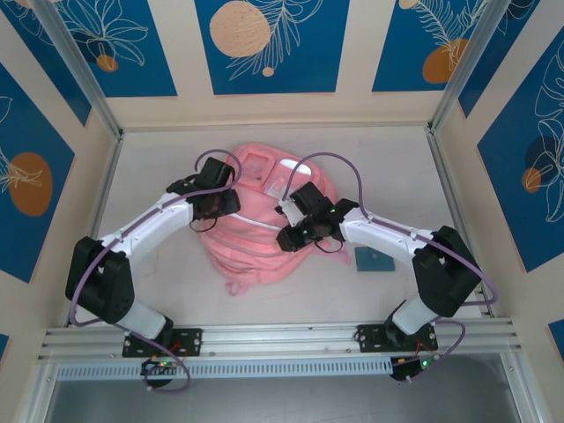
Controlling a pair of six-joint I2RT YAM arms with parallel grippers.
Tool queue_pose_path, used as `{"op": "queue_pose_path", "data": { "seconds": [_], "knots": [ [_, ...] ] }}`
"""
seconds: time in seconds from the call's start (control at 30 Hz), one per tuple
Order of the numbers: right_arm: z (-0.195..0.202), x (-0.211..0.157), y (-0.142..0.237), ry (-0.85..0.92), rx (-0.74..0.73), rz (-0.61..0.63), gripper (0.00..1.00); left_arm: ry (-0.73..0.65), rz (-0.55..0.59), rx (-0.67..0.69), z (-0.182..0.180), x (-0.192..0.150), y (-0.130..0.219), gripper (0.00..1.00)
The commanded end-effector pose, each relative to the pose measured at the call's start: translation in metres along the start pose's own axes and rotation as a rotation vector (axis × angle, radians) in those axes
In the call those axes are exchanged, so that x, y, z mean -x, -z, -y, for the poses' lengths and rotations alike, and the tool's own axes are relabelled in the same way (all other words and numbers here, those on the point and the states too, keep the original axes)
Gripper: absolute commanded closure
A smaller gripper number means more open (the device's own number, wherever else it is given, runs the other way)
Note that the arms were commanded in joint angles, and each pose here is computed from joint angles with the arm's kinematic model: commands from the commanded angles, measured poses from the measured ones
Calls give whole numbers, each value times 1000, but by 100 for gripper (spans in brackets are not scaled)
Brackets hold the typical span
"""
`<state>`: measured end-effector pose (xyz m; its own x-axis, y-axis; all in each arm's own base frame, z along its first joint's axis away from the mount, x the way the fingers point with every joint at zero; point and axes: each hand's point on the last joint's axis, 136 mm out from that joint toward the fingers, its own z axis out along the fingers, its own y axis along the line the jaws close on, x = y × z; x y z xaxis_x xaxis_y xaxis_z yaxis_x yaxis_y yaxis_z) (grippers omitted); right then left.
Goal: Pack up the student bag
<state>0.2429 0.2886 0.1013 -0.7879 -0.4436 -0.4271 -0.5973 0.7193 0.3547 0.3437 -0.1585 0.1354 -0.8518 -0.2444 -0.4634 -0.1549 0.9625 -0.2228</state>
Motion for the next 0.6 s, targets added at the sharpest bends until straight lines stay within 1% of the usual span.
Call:
{"op": "queue_pose_path", "data": {
  "seconds": [0.0,0.13,0.2,0.3,0.43,0.57],
  "knots": [
    [7,18,5,21,-62,76,86,-42,12,-92,18,8,19,46],
    [18,28,23,-14,-105,135,97,-135,5,-260,54,12,28,47],
    [26,30,30,-46,-121,141,100,-177,-4,-333,75,11,30,49],
    [34,30,37,-78,-132,133,100,-238,-22,-412,107,8,27,55],
    [37,27,39,-103,-104,116,100,-299,-62,-420,136,4,11,69],
    [40,20,39,-135,-91,79,100,-310,-129,-385,151,-8,-18,81]
  ]
}}
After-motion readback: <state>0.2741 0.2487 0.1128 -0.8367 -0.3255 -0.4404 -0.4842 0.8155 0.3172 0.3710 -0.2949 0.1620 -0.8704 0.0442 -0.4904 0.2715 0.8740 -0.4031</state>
